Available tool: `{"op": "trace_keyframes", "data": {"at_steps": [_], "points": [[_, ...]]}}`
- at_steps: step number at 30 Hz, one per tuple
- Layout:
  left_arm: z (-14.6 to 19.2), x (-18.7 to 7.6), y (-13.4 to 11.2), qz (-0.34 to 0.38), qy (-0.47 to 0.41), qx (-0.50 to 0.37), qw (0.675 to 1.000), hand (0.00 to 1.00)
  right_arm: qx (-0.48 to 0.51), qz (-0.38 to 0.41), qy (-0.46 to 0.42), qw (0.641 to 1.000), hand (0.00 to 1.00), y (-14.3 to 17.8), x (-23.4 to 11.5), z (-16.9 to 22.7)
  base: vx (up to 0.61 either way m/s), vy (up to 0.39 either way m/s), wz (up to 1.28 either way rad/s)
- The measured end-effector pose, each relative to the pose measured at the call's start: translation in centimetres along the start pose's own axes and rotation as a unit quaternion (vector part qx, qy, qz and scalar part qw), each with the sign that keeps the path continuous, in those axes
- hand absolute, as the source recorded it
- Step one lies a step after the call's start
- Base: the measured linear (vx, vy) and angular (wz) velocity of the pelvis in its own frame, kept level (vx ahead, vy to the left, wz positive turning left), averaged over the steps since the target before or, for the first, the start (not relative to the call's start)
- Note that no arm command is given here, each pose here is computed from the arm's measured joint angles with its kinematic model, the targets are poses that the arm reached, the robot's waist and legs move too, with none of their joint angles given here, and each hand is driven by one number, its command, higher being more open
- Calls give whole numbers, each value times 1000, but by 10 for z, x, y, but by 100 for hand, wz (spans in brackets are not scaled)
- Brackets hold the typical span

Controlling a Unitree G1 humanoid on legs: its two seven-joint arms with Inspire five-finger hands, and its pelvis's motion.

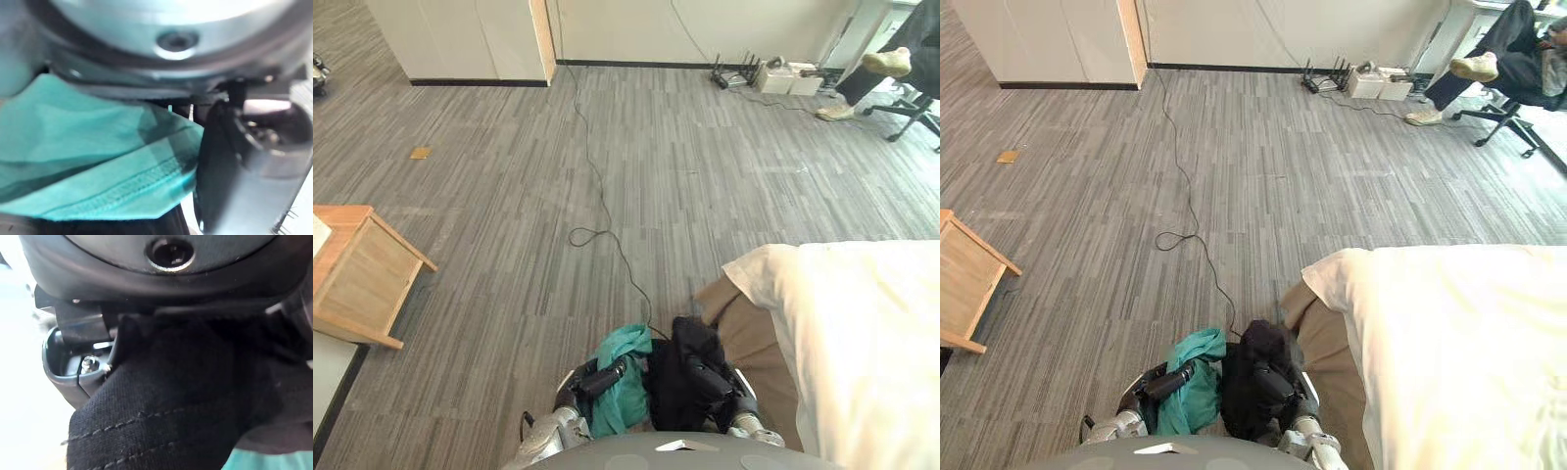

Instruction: Tidy up the quilt and then pick up the clothes from the bed and put them into the laundry hamper

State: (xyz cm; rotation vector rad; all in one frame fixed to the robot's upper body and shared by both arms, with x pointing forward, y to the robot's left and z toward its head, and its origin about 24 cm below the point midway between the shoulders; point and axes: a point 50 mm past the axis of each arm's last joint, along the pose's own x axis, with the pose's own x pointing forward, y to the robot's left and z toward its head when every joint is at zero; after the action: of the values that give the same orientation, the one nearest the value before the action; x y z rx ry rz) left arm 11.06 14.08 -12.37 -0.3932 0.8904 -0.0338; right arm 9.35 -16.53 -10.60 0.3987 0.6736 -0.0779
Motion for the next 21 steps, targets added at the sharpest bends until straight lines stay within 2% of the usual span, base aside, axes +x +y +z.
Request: {"op": "trace_keyframes", "data": {"at_steps": [3,5,9,11,14,21], "points": [[9,3,11,29,-11,2,1000,0,-10,-4,-11,1000,0,-5,-1,5,39,-57,0],[25,10,8,33,-40,2,999,0,-22,-24,-21,999,0,-19,-3,13,67,-90,35],[35,8,-4,14,-73,-12,997,0,-43,-59,-55,996,0,-43,-7,36,143,30,3],[36,1,-2,19,-87,-22,996,0,-46,-58,-55,996,0,-43,-11,36,227,113,-1],[20,-10,5,39,-76,-32,996,0,-57,-46,-41,996,0,-44,-20,27,333,165,-11],[20,-17,-3,31,-90,-30,995,0,-60,1,-25,998,0,-29,-18,19,404,175,6]]}}
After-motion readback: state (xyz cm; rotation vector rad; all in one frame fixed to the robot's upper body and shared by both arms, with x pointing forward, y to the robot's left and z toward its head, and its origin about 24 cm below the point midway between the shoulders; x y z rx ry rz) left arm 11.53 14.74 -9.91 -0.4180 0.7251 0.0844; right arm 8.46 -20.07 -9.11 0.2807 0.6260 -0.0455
